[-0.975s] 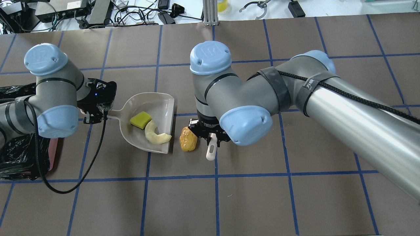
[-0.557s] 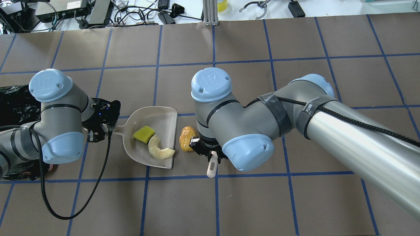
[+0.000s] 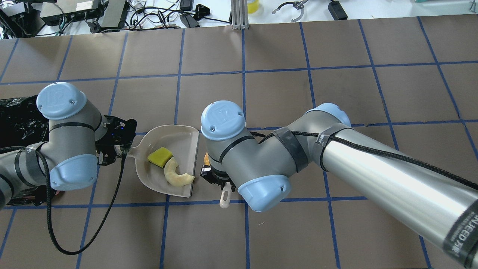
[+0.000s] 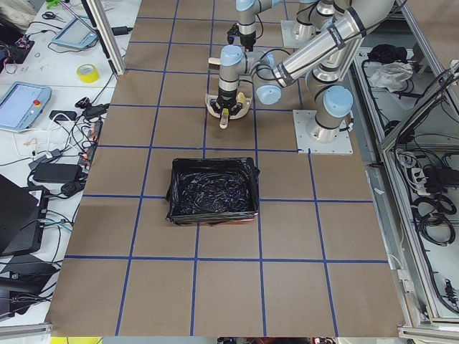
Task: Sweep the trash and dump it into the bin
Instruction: 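Sweep the yellow potato into the dustpan with the brush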
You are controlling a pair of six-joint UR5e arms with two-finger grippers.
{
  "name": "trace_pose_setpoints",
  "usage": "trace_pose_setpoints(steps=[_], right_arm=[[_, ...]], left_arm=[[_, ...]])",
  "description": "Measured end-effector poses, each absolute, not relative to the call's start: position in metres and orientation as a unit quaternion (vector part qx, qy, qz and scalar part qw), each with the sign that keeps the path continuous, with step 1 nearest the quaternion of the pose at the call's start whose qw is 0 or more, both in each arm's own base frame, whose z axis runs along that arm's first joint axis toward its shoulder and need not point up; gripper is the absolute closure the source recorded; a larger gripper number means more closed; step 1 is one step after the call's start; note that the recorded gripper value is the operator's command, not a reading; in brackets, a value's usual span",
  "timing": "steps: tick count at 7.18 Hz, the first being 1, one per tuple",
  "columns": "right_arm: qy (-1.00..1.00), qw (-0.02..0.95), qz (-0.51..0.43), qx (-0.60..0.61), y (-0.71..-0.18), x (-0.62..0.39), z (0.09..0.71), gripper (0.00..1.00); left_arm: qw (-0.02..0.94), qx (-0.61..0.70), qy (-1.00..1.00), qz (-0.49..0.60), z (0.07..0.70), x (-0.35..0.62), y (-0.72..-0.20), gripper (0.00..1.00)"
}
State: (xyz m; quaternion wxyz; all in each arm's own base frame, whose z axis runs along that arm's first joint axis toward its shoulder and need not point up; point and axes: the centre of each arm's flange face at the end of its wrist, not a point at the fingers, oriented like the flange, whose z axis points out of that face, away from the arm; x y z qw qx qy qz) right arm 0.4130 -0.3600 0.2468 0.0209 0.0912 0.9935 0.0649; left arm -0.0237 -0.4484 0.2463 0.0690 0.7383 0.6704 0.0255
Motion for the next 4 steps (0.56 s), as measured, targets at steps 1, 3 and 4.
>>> trace_pose_setpoints(steps=[1, 3, 4], right_arm=[[0.993, 0.022, 0.064, 0.096, -0.359, 0.419, 0.242, 0.89], [0.991, 0.038, 0.062, 0.110, -0.353, 0.438, 0.232, 0.89], [0.991, 0.049, 0.059, 0.114, -0.349, 0.456, 0.227, 0.88]], left_arm=[[0.069, 0.738, 0.671, 0.026, 0.246, -0.025, -0.448, 1.00], [0.067, 0.737, 0.673, 0.025, 0.245, -0.026, -0.449, 1.00], [0.065, 0.735, 0.674, 0.024, 0.243, -0.027, -0.449, 1.00]])
